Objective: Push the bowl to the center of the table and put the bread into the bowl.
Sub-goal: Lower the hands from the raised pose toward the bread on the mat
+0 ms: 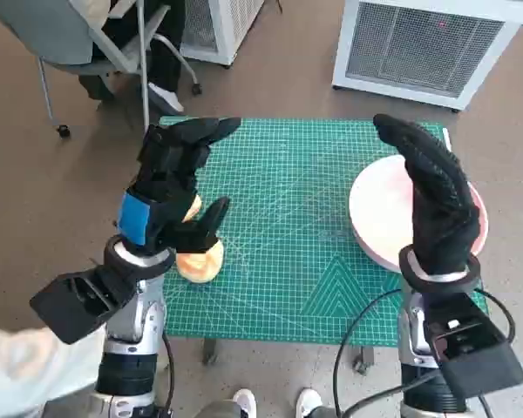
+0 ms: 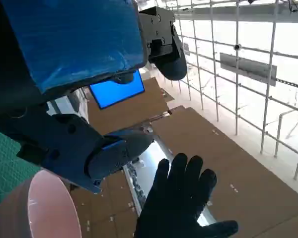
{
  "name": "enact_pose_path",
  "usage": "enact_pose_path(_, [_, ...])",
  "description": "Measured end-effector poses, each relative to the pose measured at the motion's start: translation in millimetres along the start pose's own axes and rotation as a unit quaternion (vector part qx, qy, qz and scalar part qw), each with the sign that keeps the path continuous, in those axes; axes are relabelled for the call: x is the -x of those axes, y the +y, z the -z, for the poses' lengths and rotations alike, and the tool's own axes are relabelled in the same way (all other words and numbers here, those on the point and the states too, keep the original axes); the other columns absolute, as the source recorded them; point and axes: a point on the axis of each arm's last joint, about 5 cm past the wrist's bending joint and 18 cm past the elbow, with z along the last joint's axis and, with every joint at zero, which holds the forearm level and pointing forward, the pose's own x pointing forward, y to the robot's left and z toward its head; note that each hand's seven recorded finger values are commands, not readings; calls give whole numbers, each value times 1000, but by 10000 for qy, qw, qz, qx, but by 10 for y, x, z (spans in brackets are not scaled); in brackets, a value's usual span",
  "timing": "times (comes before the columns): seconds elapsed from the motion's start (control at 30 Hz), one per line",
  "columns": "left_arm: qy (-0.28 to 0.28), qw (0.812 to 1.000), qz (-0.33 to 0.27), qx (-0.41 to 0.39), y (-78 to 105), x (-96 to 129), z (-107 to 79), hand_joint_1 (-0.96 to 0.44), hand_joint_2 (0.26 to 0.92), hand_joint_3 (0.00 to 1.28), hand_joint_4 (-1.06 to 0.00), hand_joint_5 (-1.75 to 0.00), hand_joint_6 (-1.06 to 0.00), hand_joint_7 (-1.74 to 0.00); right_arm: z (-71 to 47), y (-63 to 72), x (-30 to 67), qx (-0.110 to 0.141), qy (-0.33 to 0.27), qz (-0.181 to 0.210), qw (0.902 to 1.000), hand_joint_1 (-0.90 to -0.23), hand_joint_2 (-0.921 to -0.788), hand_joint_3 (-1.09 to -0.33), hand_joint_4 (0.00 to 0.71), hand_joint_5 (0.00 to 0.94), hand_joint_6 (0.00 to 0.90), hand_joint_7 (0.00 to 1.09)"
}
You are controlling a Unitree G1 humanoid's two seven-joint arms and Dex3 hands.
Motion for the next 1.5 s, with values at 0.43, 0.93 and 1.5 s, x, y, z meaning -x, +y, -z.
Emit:
enact_pose_path(0.43, [22, 10000, 5, 2, 1, 0, 2, -253, 619, 839, 1, -815, 1, -982, 0, -1, -1, 4, 0, 0, 10000, -348, -921, -554, 416, 6, 14, 907])
enact_pose_path(0.93, [29, 10000, 3, 15, -3, -26, 4, -259, 618, 835, 1, -822, 1, -989, 12, -27, 13, 45, 47, 21, 10000, -353, -921, -549, 418, 7, 21, 896])
enact_pose_path(1.5, [11, 10000, -78, -32, 12, -35, -2, -263, 617, 831, 1, -832, 1, -997, 233, -828, 274, 1460, 678, 1470, 9760, -346, -921, -541, 411, 0, 184, 570])
